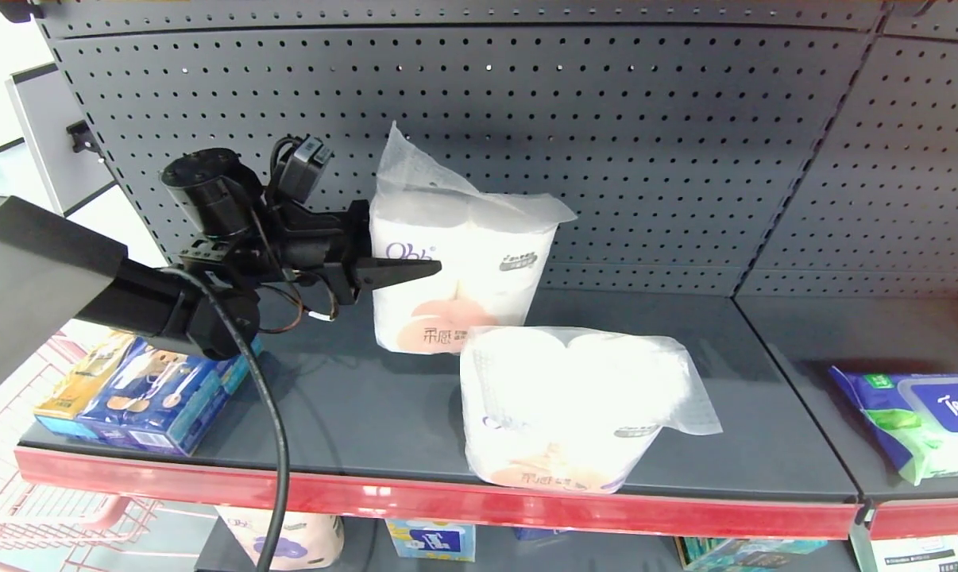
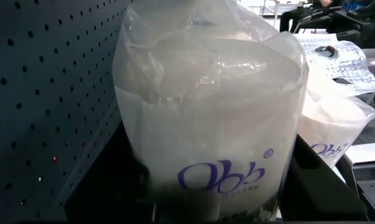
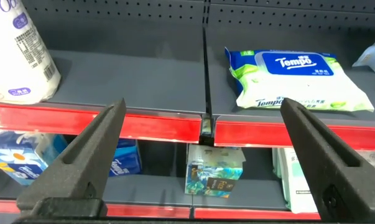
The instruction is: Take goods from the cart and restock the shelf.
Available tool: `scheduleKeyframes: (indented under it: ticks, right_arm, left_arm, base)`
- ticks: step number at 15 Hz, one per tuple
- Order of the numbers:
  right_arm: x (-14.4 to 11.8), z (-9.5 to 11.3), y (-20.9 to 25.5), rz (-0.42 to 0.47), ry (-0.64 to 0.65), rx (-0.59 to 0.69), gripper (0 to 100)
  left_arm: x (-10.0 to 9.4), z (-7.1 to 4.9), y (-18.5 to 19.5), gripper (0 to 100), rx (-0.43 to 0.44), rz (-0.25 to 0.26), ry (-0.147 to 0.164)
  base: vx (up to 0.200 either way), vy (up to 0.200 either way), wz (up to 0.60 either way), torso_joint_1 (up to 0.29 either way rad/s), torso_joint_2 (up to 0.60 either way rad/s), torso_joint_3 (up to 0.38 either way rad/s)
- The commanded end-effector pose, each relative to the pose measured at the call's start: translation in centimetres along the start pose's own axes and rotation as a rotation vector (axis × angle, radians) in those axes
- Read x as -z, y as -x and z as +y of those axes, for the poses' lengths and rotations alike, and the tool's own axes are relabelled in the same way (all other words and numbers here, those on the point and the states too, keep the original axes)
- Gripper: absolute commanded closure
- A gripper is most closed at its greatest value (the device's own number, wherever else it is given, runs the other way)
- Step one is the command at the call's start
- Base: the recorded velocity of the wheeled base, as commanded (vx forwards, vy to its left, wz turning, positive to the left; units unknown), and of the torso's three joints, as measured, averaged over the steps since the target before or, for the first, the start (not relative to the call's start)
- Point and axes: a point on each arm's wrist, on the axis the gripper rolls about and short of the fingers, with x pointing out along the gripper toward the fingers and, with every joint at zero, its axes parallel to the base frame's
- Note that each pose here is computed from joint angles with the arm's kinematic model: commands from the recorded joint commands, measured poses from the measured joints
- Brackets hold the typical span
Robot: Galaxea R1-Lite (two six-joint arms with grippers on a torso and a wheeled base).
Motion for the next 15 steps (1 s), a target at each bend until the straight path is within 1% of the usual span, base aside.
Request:
scheduleKeyframes:
  ticks: [1,3,4,8,10,12,15]
  right_arm:
    - [-0.1,0.0,0.0,-0.001,0.001,0.000,0]
    - [-0.1,0.0,0.0,-0.002,0.004,0.000,0]
    - [-0.1,0.0,0.0,-0.001,0.012,0.000,0]
    - [0.1,0.0,0.0,0.003,0.026,-0.008,0]
    - [0.2,0.0,-0.1,0.007,0.029,-0.010,0]
    - [0.2,0.0,-0.1,0.008,0.033,-0.013,0]
    - [0.2,0.0,-0.1,0.007,0.033,-0.013,0]
  left_arm:
    - [0.1,0.0,-0.2,100,0.004,0.000,0.001]
    - [0.2,0.0,-0.2,100,0.007,0.000,0.002]
    - [0.5,0.0,-0.4,100,0.014,0.001,0.007]
    - [1.7,0.3,-0.5,100,0.036,-0.002,-0.012]
    - [1.8,0.3,-0.5,100,0.040,-0.003,0.002]
    - [1.8,0.5,-0.6,100,0.044,-0.010,0.006]
    - [2.5,0.7,-0.9,100,0.062,-0.024,0.014]
  base:
    - [0.000,0.000,0.00,0.000,0.00,0.000]
    - [0.000,0.000,0.00,0.000,0.00,0.000]
    - [0.000,0.000,0.00,0.000,0.00,0.000]
    - [0.000,0.000,0.00,0.000,0.00,0.000]
    - [0.000,0.000,0.00,0.000,0.00,0.000]
    - [0.000,0.000,0.00,0.000,0.00,0.000]
    - [0.000,0.000,0.00,0.000,0.00,0.000]
